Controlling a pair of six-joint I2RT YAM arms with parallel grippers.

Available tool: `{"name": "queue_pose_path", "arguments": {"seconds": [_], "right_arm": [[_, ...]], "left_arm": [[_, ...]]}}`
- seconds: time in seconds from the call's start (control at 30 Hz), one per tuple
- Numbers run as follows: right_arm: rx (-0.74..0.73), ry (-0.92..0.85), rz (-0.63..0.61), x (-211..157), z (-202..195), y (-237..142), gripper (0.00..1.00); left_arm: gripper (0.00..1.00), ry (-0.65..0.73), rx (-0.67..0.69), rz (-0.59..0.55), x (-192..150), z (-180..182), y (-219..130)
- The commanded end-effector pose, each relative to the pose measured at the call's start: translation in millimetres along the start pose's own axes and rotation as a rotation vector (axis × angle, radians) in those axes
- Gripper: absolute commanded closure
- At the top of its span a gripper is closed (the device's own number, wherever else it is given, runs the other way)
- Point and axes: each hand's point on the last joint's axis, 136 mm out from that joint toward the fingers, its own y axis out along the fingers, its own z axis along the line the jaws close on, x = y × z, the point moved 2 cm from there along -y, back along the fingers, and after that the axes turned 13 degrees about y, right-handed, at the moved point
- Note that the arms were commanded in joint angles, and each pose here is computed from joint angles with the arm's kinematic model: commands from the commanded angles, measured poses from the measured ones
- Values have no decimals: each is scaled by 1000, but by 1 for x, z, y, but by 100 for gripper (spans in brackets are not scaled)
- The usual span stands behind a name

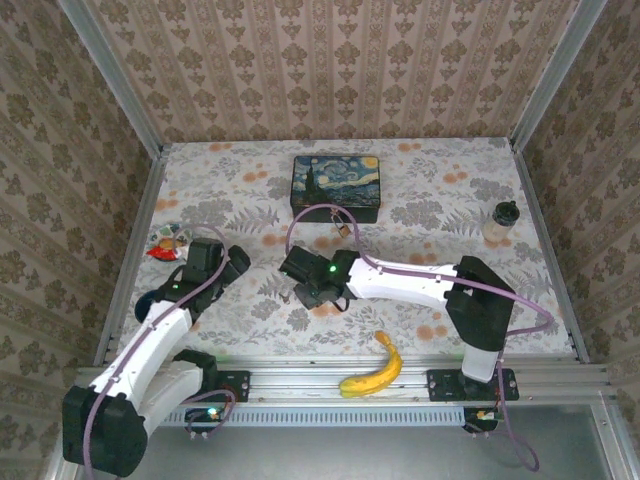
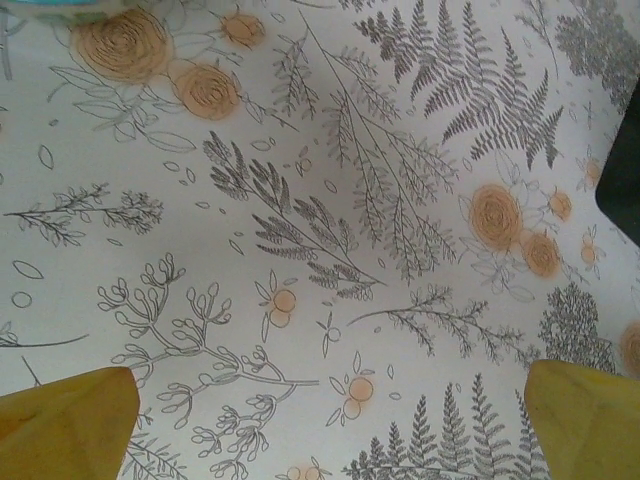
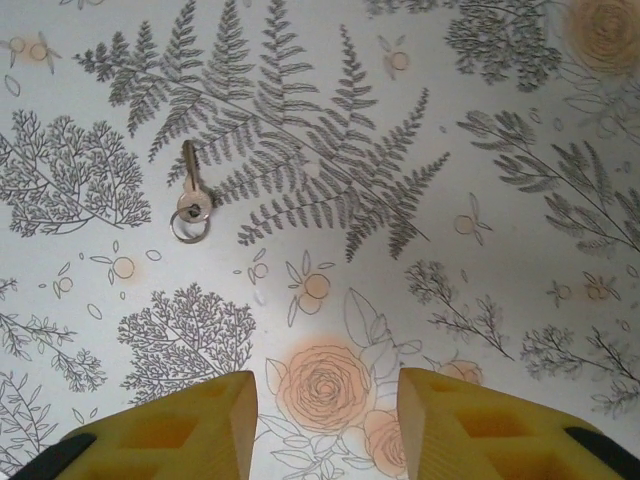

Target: Unlock the padlock with the key

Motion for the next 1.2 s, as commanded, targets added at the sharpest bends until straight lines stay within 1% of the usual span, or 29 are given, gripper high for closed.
{"name": "queue_pose_path", "arguments": {"seconds": [0.0, 0.17, 0.3, 0.4, 0.7, 1.17], "right_arm": [[34, -49, 17, 2, 13, 4, 59], [71, -86, 27, 8, 29, 12, 66], [78, -124, 45, 8, 40, 19, 72], [77, -146, 67, 6, 46, 27, 75], [58, -205, 128, 0, 60, 53, 75], [-5, -226, 155, -2, 58, 78, 68]], "left_arm": [[0, -40, -4, 16, 11, 0, -2], [0, -53, -12, 47, 20, -2, 7], [0, -114, -12, 91, 21, -3, 17], [0, -107, -16, 110, 21, -5, 21], [0, -134, 26, 129, 16, 2, 24], [0, -137, 8, 145, 12, -1, 27]]}}
